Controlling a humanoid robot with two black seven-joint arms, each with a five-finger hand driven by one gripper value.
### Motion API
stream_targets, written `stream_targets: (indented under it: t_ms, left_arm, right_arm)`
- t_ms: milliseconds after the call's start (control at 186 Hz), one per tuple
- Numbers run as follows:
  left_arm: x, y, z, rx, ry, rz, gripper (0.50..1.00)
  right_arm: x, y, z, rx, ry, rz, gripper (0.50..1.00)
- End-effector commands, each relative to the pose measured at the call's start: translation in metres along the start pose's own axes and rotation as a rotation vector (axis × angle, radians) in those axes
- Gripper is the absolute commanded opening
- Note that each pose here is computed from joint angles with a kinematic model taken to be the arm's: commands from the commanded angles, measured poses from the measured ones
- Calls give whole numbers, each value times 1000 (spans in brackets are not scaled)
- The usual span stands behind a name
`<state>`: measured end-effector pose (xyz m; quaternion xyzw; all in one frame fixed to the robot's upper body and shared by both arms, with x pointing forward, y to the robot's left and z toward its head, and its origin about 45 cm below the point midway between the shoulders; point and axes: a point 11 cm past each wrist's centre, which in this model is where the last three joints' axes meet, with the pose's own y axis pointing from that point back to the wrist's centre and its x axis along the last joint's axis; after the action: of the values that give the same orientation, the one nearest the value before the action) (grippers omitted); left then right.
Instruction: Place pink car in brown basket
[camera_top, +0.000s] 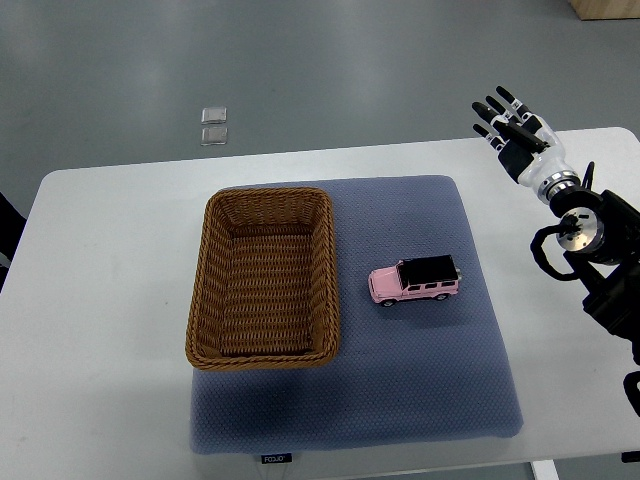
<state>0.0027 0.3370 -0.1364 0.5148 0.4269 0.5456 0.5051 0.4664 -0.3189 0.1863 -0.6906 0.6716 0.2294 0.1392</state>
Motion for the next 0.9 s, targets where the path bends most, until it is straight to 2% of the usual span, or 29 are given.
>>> stream_targets:
  t_ms: [0, 895]
  left_arm:
    - [0, 0, 0, 1, 0, -2, 1000]
    - [0, 0, -7, 13, -6, -1, 1000]
  right_arm:
    - [0, 0, 0, -1, 1, 0, 909]
    - [1, 0, -2, 4, 0, 4, 911]
